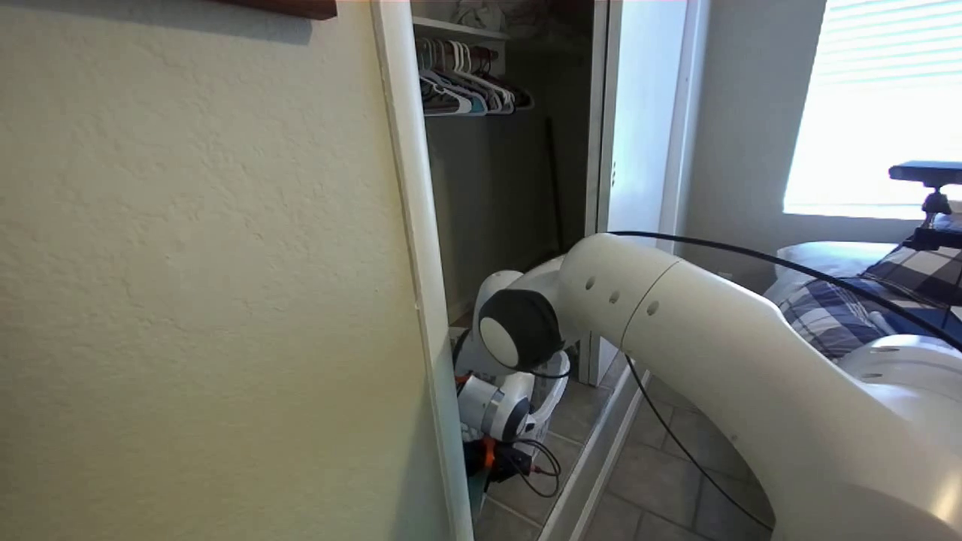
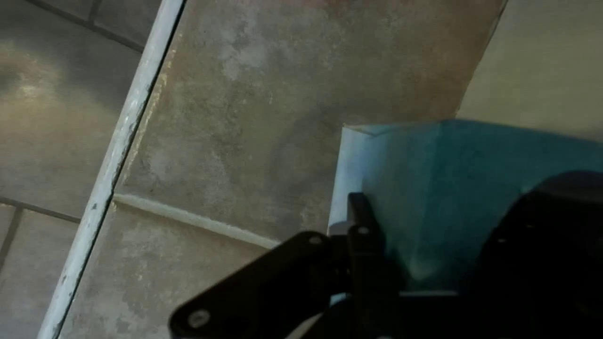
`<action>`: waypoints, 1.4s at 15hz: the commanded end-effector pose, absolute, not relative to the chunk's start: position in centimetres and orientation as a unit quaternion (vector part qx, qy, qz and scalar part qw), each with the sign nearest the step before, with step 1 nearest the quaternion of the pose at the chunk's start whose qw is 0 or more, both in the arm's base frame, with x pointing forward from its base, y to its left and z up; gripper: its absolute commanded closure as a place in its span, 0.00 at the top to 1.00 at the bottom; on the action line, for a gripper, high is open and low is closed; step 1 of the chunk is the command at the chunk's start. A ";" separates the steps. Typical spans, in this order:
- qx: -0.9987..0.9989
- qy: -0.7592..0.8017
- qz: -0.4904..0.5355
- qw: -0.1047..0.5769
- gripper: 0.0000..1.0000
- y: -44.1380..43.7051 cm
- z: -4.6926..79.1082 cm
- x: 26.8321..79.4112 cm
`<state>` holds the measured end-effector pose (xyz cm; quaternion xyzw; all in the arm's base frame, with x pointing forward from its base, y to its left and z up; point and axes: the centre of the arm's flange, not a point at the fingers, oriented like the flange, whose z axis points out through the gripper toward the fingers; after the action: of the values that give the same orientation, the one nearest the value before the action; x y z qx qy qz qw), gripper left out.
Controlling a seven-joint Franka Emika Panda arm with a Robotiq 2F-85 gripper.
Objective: Put the tissue box on the bottom shelf in the cupboard
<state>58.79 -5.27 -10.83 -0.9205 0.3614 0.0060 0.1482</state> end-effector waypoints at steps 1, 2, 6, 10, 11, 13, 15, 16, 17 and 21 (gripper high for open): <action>-0.936 0.330 0.025 0.124 0.00 -4.3 -3.2 57.7; -0.940 0.320 0.028 0.116 0.00 -4.4 -1.6 57.5; -0.951 0.287 0.046 0.107 0.00 -5.7 3.5 56.9; -0.966 0.226 0.082 0.100 0.00 -9.3 8.6 55.6; -0.968 0.210 0.093 0.099 0.00 -10.6 10.1 55.2; -0.971 0.188 0.116 0.087 0.00 -12.8 13.0 54.7; -0.973 0.171 0.135 0.073 0.00 -14.6 16.5 54.5; -0.973 0.166 0.146 0.062 0.00 -15.6 18.5 54.7; -0.974 0.160 0.153 0.053 0.00 -16.5 20.2 54.9; -0.979 0.137 0.153 -0.002 0.00 -18.2 28.5 56.9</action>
<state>55.36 -17.92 22.61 -0.9764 0.1508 0.1508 0.0343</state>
